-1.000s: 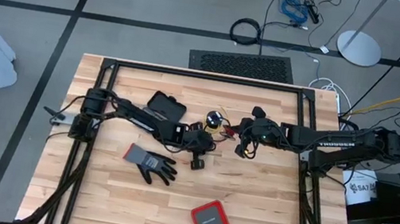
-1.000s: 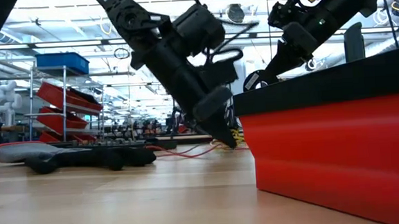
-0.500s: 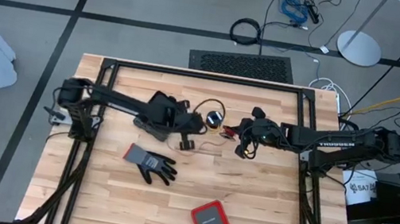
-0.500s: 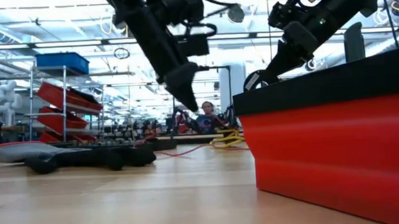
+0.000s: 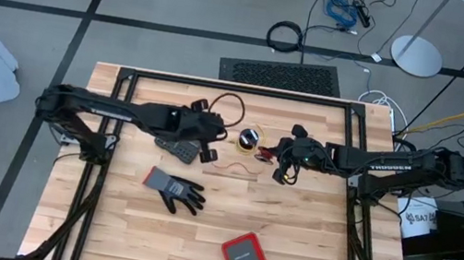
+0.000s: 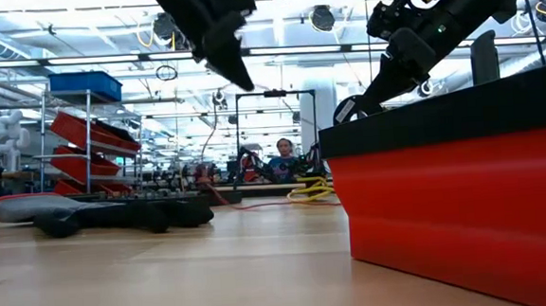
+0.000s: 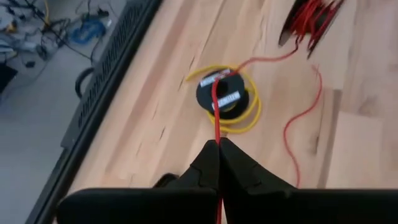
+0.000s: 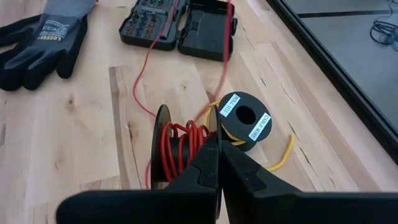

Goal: Coil cords
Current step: Coil the red wire onto the spool

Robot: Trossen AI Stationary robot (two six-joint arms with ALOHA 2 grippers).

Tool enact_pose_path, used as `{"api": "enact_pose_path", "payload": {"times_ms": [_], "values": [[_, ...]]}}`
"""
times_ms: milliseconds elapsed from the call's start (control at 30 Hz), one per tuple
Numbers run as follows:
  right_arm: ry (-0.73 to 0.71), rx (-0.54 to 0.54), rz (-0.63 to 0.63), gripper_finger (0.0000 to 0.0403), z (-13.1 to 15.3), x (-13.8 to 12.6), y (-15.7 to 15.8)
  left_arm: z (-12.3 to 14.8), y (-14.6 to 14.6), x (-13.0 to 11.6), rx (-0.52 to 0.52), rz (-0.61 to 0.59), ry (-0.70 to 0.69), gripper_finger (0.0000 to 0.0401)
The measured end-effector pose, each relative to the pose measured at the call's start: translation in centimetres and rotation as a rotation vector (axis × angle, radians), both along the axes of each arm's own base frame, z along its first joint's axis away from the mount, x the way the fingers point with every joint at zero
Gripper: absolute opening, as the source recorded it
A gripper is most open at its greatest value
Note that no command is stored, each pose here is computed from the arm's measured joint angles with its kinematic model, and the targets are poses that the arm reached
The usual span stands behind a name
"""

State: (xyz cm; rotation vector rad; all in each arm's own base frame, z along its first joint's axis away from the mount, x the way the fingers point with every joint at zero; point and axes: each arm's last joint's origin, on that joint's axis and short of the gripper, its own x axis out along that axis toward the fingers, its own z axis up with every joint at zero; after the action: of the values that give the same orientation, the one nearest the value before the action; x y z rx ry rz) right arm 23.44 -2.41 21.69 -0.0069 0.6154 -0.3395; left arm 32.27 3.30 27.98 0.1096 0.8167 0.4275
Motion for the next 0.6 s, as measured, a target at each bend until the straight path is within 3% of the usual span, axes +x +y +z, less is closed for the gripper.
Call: {"api": "enact_pose_path", "payload": {"times_ms": [333, 600], "values": [[-0.005, -0.039, -0.035, 0.0, 0.1, 0.0, -0.3, 3.3, -2.7, -1.3, -0.002, -0.089, -0.159, 0.0], [-0.016, -0.039, -0.035, 0.0, -0.3, 0.7, -0.3, 4.4, -3.7, -0.4, -0.011, -0.156, -0.304, 0.0]]}}
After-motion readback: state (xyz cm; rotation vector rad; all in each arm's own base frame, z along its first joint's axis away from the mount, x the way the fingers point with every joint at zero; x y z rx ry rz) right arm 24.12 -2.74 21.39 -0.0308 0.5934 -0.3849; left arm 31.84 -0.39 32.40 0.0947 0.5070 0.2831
